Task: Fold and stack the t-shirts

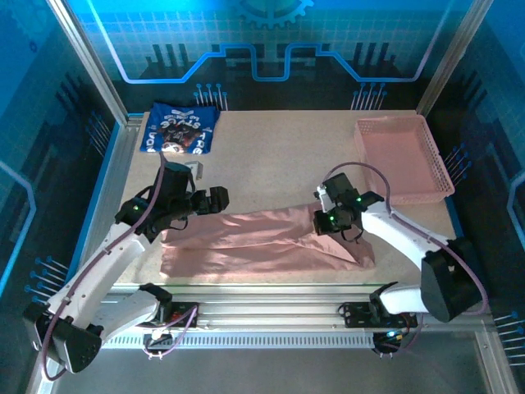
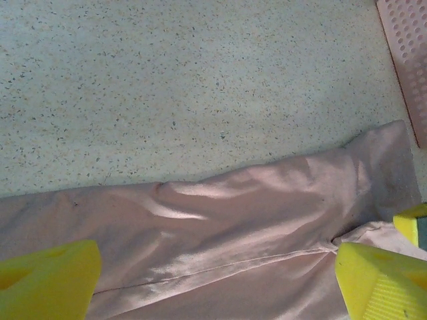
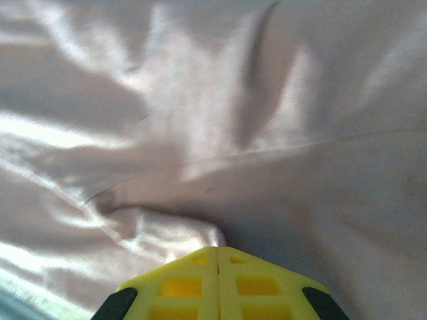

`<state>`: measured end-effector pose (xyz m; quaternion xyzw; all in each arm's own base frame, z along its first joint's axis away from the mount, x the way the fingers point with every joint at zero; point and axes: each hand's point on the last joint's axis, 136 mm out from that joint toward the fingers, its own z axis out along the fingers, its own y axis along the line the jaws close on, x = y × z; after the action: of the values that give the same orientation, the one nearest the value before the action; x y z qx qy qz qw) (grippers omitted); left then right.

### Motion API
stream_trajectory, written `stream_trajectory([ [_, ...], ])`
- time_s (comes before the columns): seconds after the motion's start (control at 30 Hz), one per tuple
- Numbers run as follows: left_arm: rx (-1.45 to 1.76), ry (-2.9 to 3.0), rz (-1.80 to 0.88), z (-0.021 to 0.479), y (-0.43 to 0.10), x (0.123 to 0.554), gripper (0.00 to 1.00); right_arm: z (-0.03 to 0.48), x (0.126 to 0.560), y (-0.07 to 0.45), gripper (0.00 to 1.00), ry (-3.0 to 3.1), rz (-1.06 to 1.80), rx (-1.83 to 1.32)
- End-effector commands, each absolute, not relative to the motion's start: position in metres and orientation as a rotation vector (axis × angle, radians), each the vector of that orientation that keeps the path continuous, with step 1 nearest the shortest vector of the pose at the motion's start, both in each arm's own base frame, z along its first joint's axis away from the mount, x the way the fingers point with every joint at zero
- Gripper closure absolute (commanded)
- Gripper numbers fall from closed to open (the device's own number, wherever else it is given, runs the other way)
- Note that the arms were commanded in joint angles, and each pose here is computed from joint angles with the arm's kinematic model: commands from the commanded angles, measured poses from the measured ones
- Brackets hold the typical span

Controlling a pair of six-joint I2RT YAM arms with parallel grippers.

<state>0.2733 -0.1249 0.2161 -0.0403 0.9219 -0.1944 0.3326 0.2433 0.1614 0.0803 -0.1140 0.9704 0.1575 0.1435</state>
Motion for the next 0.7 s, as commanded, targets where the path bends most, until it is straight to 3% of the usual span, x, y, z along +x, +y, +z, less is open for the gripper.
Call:
stream_trajectory([
  [0.0, -0.095, 2.415, -0.483, 0.210, -0.124, 0.274, 0.08, 0.080, 0.212, 0.180, 0.92, 2.838, 0.576, -0.374],
  [0.23, -0.119, 2.452, -0.469, 0.192, -0.123, 0.274, 0.08, 0.069, 0.168, 0.206, 0.91, 2.916, 0.669, -0.426],
  [0.43, -0.145, 2.474, -0.466, 0.182, -0.122, 0.272, 0.08, 0.058, 0.143, 0.199, 0.83, 2.986, 0.611, -0.368],
  [0.53, -0.149, 2.480, -0.465, 0.179, -0.122, 0.272, 0.08, 0.066, 0.143, 0.190, 0.69, 2.955, 0.578, -0.321],
  [0.6, -0.152, 2.481, -0.465, 0.177, -0.122, 0.272, 0.08, 0.075, 0.147, 0.185, 0.53, 2.914, 0.562, -0.307],
  [0.67, -0.157, 2.483, -0.465, 0.175, -0.122, 0.272, 0.08, 0.083, 0.153, 0.176, 0.49, 2.877, 0.522, -0.270],
])
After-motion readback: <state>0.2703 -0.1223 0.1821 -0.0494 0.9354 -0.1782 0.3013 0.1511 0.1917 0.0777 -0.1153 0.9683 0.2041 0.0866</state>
